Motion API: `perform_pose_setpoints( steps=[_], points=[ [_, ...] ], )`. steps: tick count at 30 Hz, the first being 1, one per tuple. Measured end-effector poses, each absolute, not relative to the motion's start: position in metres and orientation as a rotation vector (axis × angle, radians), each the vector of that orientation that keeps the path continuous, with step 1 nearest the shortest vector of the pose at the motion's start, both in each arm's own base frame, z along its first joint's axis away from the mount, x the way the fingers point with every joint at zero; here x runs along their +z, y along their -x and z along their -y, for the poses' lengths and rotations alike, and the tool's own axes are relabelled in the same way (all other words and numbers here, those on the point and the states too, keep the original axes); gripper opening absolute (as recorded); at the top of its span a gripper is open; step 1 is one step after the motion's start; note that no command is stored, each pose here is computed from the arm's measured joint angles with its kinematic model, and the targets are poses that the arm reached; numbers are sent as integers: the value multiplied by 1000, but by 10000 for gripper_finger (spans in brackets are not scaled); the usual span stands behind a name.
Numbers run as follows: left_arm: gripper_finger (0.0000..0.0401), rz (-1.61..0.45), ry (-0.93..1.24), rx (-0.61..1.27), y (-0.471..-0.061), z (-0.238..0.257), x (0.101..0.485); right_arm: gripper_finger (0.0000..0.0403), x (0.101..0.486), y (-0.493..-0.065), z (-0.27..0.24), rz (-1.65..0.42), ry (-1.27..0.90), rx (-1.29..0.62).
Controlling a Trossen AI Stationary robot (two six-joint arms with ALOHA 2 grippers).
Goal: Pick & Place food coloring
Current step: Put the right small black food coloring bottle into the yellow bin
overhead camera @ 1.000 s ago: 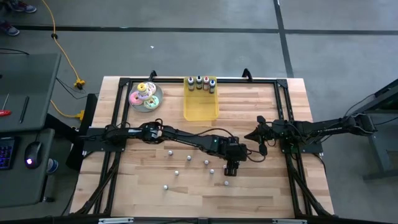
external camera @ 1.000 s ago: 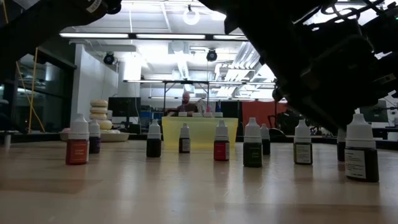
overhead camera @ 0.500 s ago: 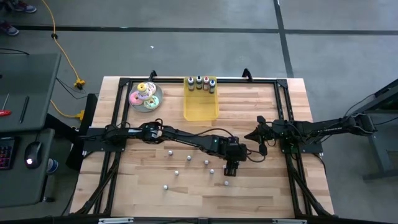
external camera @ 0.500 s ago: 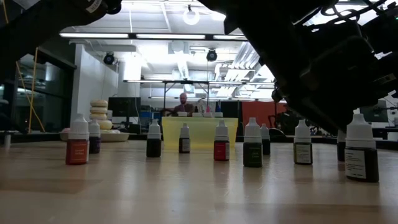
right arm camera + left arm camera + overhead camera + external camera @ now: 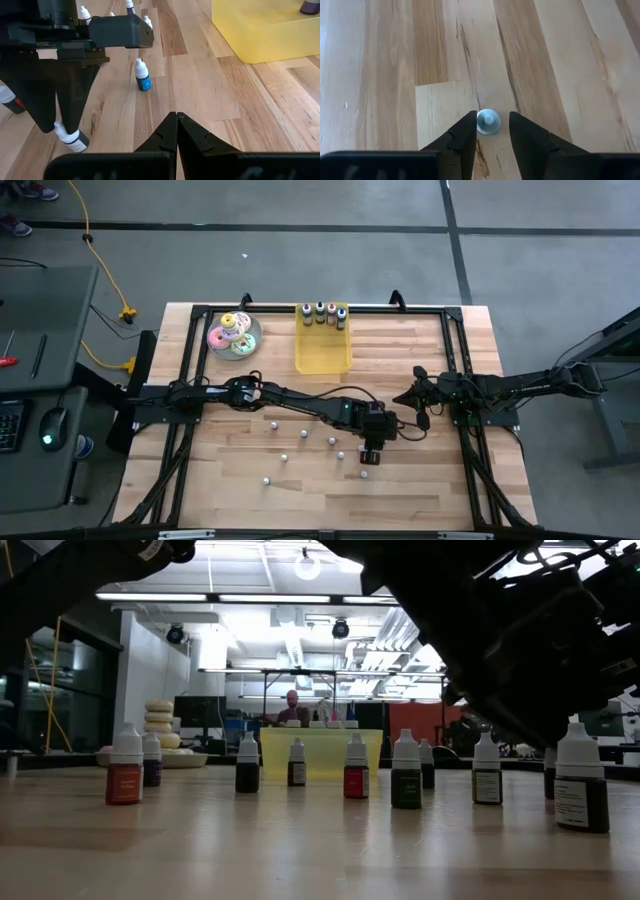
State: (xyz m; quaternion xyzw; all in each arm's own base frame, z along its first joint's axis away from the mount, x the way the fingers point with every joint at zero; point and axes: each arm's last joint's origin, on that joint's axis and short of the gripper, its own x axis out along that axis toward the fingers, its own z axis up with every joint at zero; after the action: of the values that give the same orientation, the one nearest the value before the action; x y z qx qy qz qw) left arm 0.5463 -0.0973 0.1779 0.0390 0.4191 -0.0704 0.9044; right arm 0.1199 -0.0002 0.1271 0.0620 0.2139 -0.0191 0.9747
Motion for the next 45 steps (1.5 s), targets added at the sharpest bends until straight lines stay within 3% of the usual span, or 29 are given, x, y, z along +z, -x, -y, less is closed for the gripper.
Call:
perform_pose_setpoints(
  steps=[16, 27, 33, 45],
  points=[
    [40, -858, -76, -153, -547, 97, 179, 0, 127, -120, 0, -431, -125, -39],
    [32, -860, -76, -153, -547, 97, 179, 0, 127, -120, 0, -431, -125, -39],
    [3, -852, -74, -154, -547, 97, 181, 0, 127, -120, 0, -431, -125, -39],
    [0, -857, -75, -154, -547, 97, 180, 0, 127, -120, 0, -431, -125, -39]
  ],
)
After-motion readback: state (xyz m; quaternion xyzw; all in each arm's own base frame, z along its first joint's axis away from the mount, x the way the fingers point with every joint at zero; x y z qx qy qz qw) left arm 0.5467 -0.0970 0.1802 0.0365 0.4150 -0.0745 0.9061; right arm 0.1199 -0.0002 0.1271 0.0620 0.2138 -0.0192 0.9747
